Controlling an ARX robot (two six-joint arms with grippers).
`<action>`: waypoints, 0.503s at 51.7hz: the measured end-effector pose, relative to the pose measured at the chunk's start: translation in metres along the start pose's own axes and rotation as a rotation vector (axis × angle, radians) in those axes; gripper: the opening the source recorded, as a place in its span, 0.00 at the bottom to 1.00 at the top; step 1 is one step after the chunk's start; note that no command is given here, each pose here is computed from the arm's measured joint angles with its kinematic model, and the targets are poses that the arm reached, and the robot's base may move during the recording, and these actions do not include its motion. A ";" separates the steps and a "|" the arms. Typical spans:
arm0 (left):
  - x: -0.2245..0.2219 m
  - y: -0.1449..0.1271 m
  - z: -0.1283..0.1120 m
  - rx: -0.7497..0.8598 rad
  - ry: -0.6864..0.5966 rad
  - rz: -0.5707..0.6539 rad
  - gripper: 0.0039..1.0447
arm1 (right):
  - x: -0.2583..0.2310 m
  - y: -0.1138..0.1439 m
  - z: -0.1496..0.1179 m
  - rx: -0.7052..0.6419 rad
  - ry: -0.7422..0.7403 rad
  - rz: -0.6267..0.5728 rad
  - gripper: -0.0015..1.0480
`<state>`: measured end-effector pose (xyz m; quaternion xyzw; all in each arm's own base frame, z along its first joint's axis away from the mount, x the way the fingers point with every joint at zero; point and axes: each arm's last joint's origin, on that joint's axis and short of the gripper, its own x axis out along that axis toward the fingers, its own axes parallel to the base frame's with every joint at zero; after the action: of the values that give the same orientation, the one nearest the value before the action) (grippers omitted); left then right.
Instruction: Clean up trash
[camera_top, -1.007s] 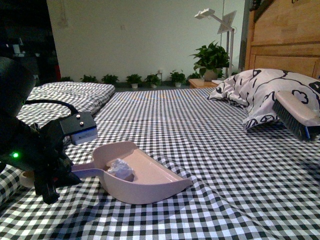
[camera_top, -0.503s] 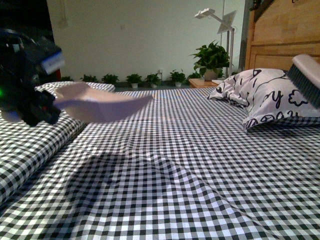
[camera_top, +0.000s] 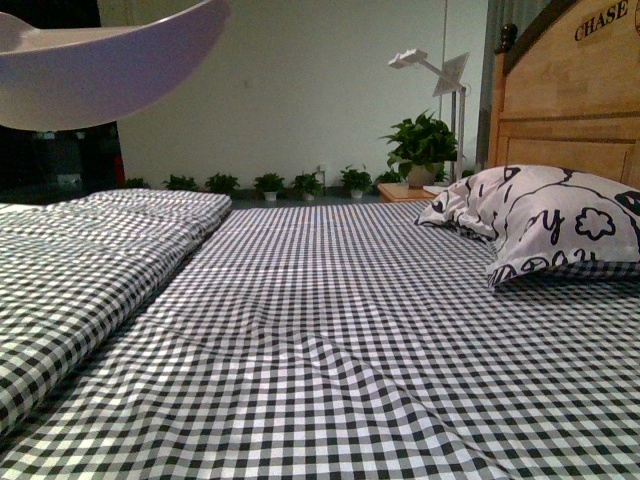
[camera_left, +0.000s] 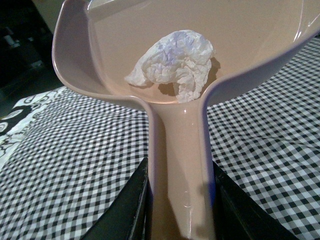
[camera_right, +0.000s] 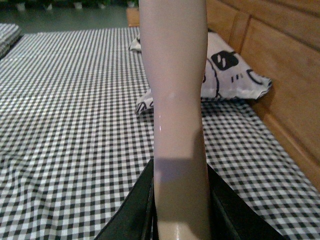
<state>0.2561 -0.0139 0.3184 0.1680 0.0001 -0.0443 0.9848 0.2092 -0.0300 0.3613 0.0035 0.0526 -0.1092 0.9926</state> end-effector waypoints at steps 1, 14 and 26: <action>-0.006 0.001 -0.001 -0.010 -0.004 0.013 0.27 | -0.005 -0.002 0.002 0.002 -0.011 -0.004 0.20; -0.061 -0.002 -0.014 -0.108 0.003 0.048 0.27 | -0.055 -0.014 0.016 0.031 -0.107 -0.025 0.20; -0.112 -0.015 -0.033 -0.146 0.012 0.023 0.27 | -0.102 -0.022 0.010 0.065 -0.135 -0.003 0.20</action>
<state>0.1433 -0.0071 0.2842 0.0960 0.0072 -0.0317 0.9948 0.1065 -0.0295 0.3820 0.0281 -0.0180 -0.1124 0.9931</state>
